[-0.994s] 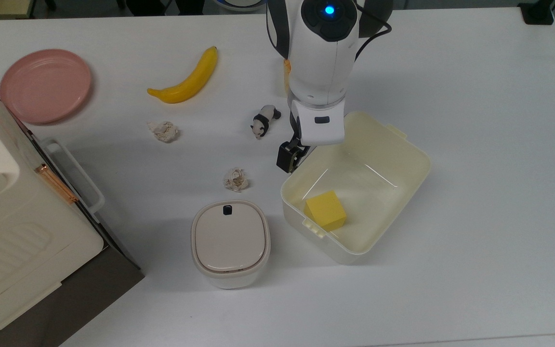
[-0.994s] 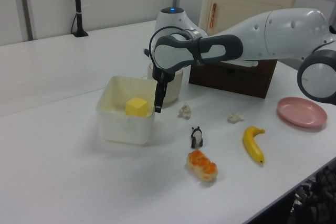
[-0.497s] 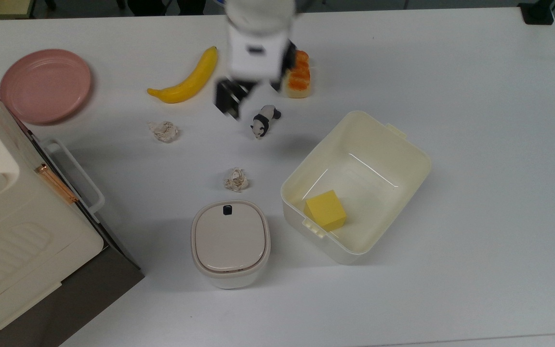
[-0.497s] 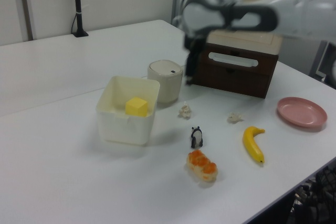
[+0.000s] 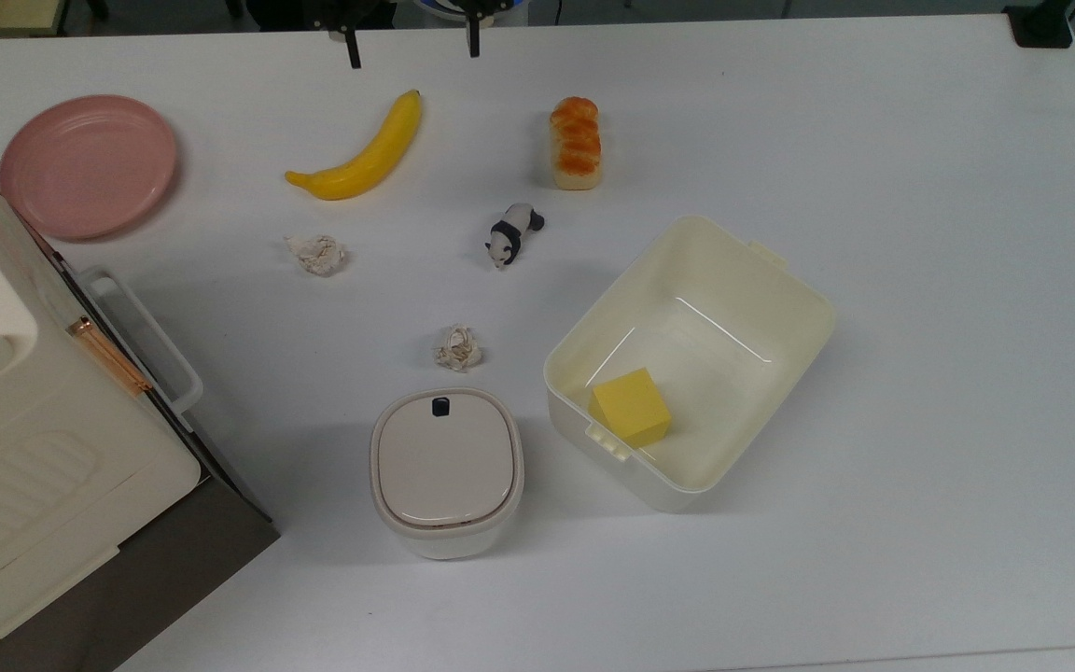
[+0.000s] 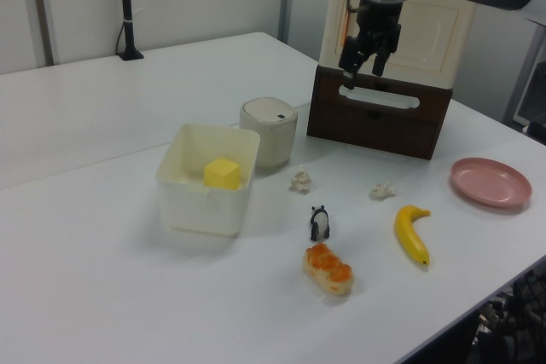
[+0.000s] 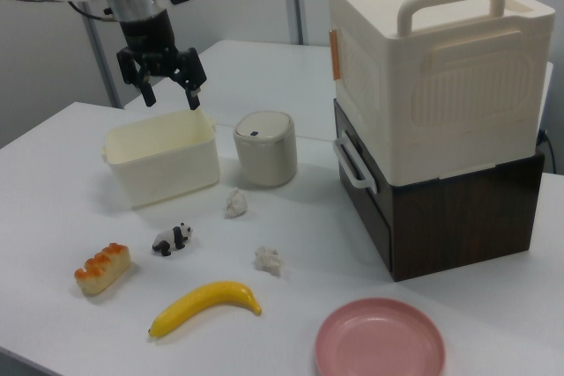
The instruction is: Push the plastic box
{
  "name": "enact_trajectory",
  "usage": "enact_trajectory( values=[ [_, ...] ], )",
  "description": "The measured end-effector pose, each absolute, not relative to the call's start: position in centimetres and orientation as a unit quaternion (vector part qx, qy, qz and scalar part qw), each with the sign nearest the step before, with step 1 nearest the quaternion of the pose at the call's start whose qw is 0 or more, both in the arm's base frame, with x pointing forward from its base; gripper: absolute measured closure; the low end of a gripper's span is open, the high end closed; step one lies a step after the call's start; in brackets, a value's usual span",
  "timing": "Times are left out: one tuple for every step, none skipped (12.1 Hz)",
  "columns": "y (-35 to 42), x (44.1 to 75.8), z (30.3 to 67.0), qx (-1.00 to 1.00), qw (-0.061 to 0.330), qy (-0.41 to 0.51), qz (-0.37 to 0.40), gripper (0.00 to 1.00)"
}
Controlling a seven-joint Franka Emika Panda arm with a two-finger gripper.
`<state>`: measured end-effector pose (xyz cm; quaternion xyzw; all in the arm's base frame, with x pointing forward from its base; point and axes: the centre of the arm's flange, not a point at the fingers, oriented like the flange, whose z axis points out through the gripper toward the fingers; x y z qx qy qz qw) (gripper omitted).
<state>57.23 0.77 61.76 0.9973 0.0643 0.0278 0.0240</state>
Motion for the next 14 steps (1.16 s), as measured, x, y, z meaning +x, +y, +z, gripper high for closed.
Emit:
enact_trajectory(
  values=[
    [1.18,57.27,61.61,0.999,0.022,0.010,0.028,0.00],
    [1.34,57.27,61.59,0.999,0.021,-0.033,0.029,0.00],
    [1.32,57.25,61.60,0.997,0.020,-0.061,0.029,0.00],
    [1.32,57.23,61.57,0.997,0.020,-0.074,0.029,0.00],
    [1.28,57.20,61.50,0.997,0.020,-0.076,0.028,0.00],
    [1.13,57.16,61.43,0.996,0.020,-0.077,0.027,0.00],
    [1.04,57.12,61.40,0.996,0.020,-0.078,0.027,0.00],
    [0.98,57.08,61.47,0.996,0.020,-0.079,0.028,0.00],
    [0.91,56.97,61.68,0.996,0.019,-0.080,0.029,0.00],
    [0.88,56.85,61.92,0.996,0.014,-0.082,0.031,0.00],
    [0.87,56.75,62.10,0.996,0.006,-0.083,0.032,0.00],
    [0.78,56.70,62.19,0.996,0.002,-0.083,0.032,0.00],
    [0.67,56.69,62.21,0.996,0.002,-0.083,0.032,0.00],
    [0.65,56.69,62.19,0.996,0.002,-0.083,0.032,0.00]
  ],
)
